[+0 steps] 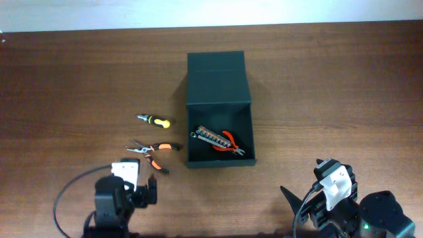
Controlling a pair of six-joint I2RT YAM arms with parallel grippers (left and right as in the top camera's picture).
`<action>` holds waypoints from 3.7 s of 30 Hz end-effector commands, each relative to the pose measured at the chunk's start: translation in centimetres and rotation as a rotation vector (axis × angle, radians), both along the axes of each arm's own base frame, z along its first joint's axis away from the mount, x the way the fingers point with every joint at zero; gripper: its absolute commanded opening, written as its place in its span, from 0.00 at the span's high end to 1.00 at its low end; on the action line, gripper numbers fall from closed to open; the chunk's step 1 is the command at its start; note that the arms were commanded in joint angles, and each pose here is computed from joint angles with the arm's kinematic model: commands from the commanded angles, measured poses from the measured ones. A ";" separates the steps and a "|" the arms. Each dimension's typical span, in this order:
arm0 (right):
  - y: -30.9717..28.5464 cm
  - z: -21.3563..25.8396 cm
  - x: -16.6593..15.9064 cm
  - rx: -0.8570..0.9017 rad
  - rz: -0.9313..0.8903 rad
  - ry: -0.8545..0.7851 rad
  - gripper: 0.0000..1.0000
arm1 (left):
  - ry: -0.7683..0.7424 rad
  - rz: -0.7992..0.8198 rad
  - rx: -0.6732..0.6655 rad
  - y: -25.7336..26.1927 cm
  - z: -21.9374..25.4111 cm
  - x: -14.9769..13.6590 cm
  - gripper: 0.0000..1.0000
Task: Pack container
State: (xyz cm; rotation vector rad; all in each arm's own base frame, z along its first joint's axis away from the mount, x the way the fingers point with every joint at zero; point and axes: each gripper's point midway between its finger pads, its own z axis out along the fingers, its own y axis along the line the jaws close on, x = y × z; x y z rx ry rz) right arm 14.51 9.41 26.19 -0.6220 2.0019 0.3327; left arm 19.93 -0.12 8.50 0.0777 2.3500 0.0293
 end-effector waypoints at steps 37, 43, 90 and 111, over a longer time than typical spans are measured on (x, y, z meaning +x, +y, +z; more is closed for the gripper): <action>-0.1 0.1 0.1 0.007 -0.013 -0.002 0.01 | 0.422 0.737 -0.758 -4.2 1.5 18.9 0.01; -0.1 0.1 0.1 0.007 -0.013 -0.002 0.01 | 0.492 0.831 -0.740 -5.2 -1.7 18.6 0.01; -0.1 0.1 0.1 0.007 -0.013 -0.001 0.01 | 0.712 1.045 -0.693 -4.9 -10.0 16.9 0.65; -0.1 0.1 0.1 0.007 -0.013 -0.002 0.01 | 0.518 0.898 -0.775 -5.3 -1.7 18.9 0.82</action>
